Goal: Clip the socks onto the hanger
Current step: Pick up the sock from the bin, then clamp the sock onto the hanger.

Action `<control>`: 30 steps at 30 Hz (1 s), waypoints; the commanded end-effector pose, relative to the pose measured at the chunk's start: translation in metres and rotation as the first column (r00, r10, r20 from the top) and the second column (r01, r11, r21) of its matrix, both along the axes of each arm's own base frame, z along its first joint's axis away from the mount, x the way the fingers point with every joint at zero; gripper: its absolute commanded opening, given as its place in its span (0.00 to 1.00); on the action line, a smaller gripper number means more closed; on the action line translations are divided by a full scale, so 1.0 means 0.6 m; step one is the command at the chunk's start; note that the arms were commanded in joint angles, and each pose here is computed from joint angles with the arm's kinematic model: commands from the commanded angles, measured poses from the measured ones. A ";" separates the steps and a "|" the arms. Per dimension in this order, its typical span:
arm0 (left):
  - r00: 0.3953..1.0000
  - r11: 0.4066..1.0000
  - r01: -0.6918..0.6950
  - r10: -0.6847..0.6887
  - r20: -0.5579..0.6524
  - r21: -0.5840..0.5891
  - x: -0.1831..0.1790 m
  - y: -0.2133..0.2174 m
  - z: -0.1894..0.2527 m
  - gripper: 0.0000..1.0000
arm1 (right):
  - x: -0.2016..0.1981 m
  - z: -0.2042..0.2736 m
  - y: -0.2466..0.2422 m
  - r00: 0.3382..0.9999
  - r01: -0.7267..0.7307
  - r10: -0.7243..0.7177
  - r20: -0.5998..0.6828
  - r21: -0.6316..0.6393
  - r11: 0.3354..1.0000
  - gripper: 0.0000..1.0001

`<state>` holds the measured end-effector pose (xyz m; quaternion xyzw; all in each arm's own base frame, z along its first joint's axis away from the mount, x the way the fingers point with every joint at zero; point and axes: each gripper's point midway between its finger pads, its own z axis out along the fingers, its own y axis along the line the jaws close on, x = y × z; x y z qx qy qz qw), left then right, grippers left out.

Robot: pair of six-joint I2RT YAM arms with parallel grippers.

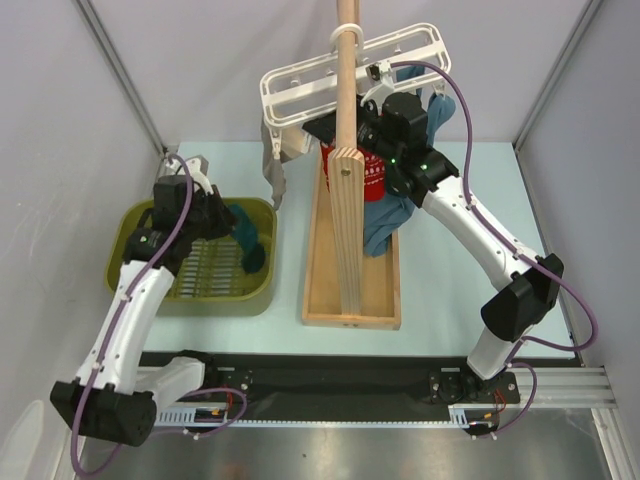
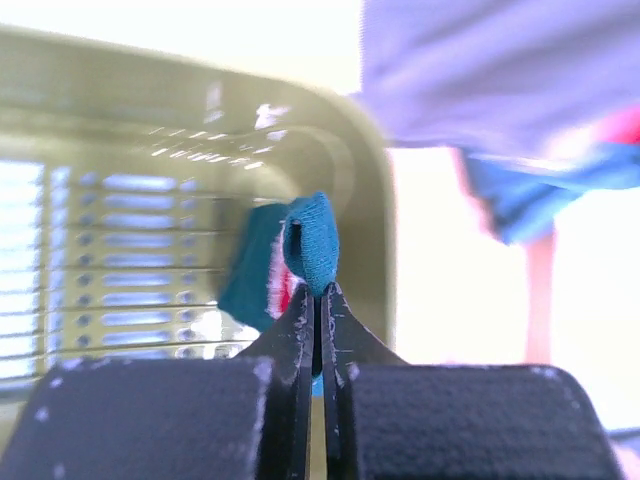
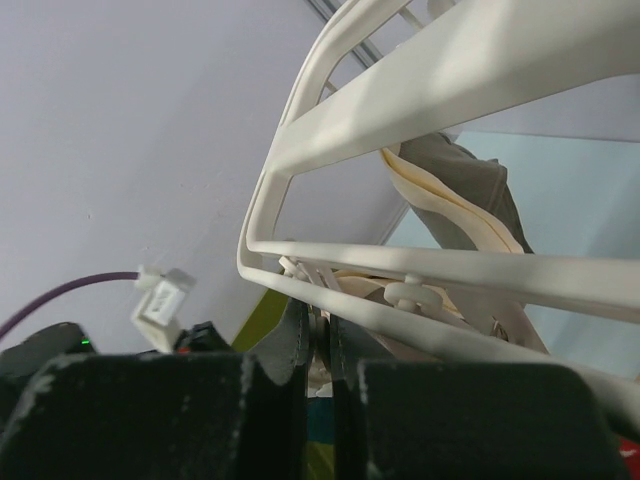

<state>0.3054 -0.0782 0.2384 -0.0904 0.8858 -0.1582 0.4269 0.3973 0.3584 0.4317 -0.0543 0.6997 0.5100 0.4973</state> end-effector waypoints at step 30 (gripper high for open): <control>0.654 0.642 0.748 -0.675 0.342 -0.165 -0.075 -0.273 0.270 0.00 | -0.082 -0.010 0.026 0.949 -0.314 0.314 -0.012 0.002 0.949 0.00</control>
